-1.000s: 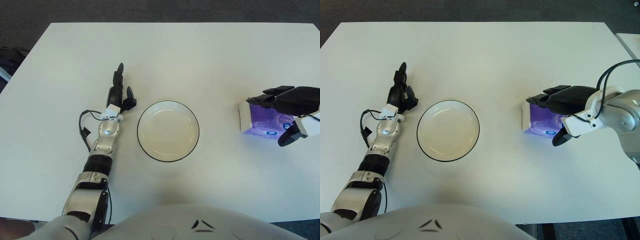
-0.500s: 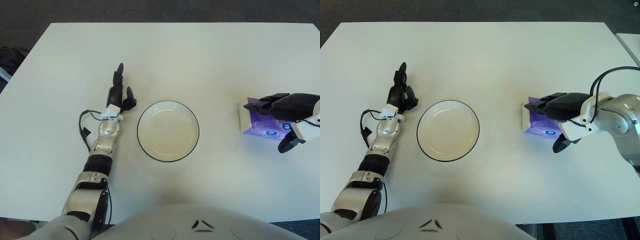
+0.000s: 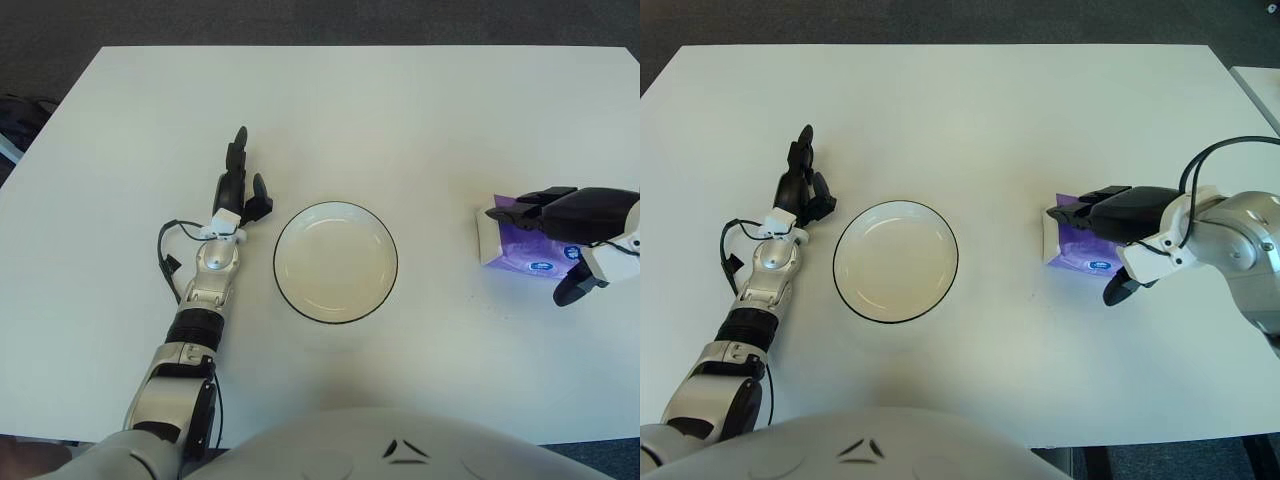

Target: Put the tissue paper into the plate.

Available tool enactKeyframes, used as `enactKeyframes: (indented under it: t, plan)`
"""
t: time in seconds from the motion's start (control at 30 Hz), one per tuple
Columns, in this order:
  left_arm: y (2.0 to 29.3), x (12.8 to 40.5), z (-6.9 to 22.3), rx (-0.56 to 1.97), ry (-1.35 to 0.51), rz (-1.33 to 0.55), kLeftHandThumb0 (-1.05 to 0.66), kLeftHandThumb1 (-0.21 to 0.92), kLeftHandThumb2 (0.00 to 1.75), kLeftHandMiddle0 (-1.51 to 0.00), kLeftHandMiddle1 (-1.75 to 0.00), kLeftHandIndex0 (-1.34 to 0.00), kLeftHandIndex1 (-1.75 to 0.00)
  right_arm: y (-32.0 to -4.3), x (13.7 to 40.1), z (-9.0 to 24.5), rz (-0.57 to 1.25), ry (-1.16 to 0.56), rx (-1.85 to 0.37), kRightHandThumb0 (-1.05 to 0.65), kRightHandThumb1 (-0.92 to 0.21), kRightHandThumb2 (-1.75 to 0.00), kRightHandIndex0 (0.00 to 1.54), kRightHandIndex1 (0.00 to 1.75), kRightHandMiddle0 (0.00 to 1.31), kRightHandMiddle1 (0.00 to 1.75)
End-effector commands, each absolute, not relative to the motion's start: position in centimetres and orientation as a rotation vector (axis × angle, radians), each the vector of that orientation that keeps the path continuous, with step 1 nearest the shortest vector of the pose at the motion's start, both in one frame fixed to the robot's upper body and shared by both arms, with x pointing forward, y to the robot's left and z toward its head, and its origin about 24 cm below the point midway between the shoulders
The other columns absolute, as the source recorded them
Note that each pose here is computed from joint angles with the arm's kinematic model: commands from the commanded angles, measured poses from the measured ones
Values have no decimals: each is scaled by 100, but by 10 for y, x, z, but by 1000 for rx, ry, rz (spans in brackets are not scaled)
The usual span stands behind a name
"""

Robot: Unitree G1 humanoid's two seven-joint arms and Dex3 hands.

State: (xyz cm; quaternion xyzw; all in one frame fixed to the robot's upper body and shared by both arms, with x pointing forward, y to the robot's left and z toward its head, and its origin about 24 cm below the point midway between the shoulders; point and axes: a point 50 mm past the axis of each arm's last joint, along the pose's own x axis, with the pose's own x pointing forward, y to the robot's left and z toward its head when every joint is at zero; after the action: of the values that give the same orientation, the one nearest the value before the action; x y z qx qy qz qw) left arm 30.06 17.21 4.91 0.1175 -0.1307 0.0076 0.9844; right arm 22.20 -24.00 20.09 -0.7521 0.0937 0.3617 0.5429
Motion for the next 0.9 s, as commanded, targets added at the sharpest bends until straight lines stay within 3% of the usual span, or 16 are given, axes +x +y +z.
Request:
enactKeyframes:
  t: [0.0,0.33,0.87]
  plan:
    - [178,270,-13,252,12,-2,-88,92,108,-6,0,0,-19,-239,222,224,741,137,-1827,-105,-92,-17,0,0,0,0]
    - [180,270,-15,258,16,3,-88,92,108,-5,0,0,-18,-242,218,233,475,-43,-1847,-105,-92,-27,0,0,0,0]
    - [182,269,-15,244,6,16,-87,92,108,-7,-1,0,-23,-238,208,247,327,-37,-1826,-105,-92,-35,0,0,0,0]
